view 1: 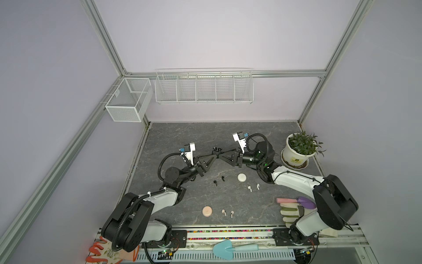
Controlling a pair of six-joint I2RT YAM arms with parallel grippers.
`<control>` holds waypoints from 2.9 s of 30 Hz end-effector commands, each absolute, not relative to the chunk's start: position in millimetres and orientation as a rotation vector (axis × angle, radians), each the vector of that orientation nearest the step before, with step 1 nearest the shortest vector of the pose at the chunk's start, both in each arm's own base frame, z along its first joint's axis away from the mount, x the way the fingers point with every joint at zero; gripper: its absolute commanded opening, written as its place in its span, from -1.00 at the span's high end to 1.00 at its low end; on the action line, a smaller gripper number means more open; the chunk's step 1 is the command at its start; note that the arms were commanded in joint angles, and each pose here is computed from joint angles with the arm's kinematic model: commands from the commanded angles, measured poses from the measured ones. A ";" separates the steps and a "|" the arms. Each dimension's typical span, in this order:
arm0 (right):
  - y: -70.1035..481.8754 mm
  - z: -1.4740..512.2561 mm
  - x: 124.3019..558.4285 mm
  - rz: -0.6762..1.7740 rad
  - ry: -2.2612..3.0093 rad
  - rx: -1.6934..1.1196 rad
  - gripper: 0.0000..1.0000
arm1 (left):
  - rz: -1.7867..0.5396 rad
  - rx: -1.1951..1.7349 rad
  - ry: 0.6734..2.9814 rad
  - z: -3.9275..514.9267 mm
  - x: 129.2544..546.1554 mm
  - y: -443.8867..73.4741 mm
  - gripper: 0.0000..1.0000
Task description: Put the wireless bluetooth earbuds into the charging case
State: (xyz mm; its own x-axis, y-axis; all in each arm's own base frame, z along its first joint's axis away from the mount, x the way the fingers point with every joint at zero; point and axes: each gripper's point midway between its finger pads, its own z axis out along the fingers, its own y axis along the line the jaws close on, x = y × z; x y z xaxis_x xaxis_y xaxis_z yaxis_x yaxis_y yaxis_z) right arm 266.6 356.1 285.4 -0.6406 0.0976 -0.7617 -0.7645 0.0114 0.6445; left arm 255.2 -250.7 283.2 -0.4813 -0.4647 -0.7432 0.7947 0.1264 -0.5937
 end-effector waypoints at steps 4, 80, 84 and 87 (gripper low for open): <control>360.9 295.0 265.3 1.751 1.600 -0.704 0.25 | -1.581 0.380 1.324 297.4 246.8 -250.9 1.00; 342.9 269.8 245.4 1.597 1.802 -0.948 -0.58 | -1.505 0.518 1.326 288.4 226.1 -249.3 1.00; 319.3 233.1 244.8 1.369 2.070 -0.808 -0.61 | -1.437 0.461 1.353 279.5 227.8 -238.7 1.00; 312.3 193.8 245.7 1.109 2.266 -0.732 -0.46 | -1.368 0.386 1.400 271.2 233.4 -226.6 1.00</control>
